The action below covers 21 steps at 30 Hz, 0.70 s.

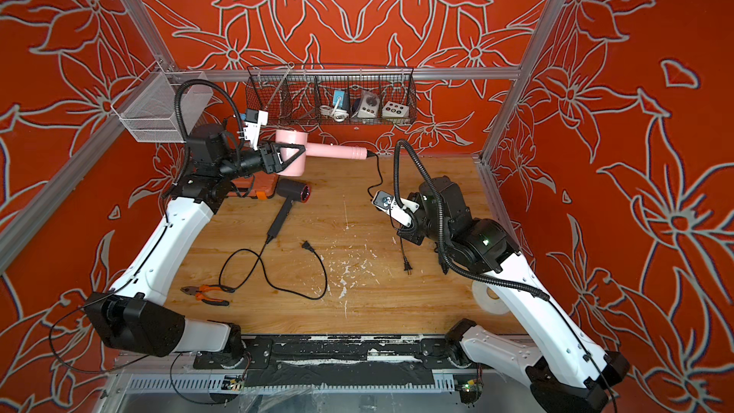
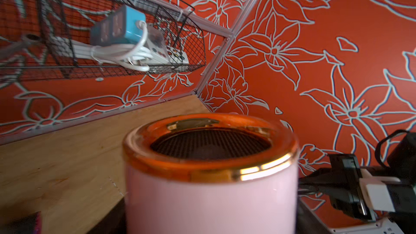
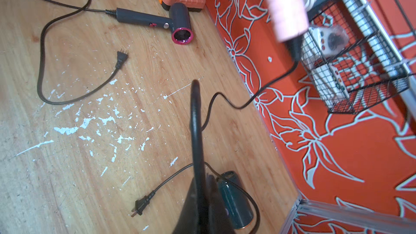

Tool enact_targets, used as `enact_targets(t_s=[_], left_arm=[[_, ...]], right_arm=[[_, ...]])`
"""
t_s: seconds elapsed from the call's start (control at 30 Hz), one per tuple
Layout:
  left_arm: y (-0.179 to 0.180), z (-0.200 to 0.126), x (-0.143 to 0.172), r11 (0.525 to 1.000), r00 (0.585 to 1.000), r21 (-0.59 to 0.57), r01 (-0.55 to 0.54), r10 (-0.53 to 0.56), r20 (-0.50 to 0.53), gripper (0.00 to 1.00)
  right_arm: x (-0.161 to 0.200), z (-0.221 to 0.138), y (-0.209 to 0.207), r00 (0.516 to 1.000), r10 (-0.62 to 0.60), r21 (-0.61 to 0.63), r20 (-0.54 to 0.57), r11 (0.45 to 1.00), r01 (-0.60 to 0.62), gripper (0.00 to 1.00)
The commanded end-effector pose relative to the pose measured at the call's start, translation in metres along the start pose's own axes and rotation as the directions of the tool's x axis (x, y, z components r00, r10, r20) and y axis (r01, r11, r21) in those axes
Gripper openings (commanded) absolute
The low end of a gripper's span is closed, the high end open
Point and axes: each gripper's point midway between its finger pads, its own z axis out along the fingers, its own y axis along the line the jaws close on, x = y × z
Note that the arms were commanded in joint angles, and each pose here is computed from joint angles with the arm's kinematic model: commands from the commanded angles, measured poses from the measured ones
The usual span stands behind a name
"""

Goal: Wrap the cord around the hair dryer
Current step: Wrap the power cord around the hair dryer.

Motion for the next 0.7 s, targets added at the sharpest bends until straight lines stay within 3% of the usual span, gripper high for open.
enact_targets(t_s=[0.0,0.23,0.67], left_arm=[[-0.011,0.015,0.014,0.994,0.996,0.074,-0.082,0.084,-0.023,0.00],[-0.023,0.038,0.061,0.983,0.990,0.171,-0.072,0.092,-0.109,0.00],[-0.077,0.024,0.134,0.929,0.973,0.370,-0.023,0.106,-0.205,0.00]], right_arm=[[-0.010,-0.014,0.003,0.991,-0.130,-0.037,0.019,0.991,0.131,0.00],[-0.030,-0.022,-0.020,0.976,-0.216,0.025,0.022,0.976,0.215,0.00],[-0.064,0.010,-0.055,0.960,-0.276,0.098,0.040,0.958,0.271,0.00]])
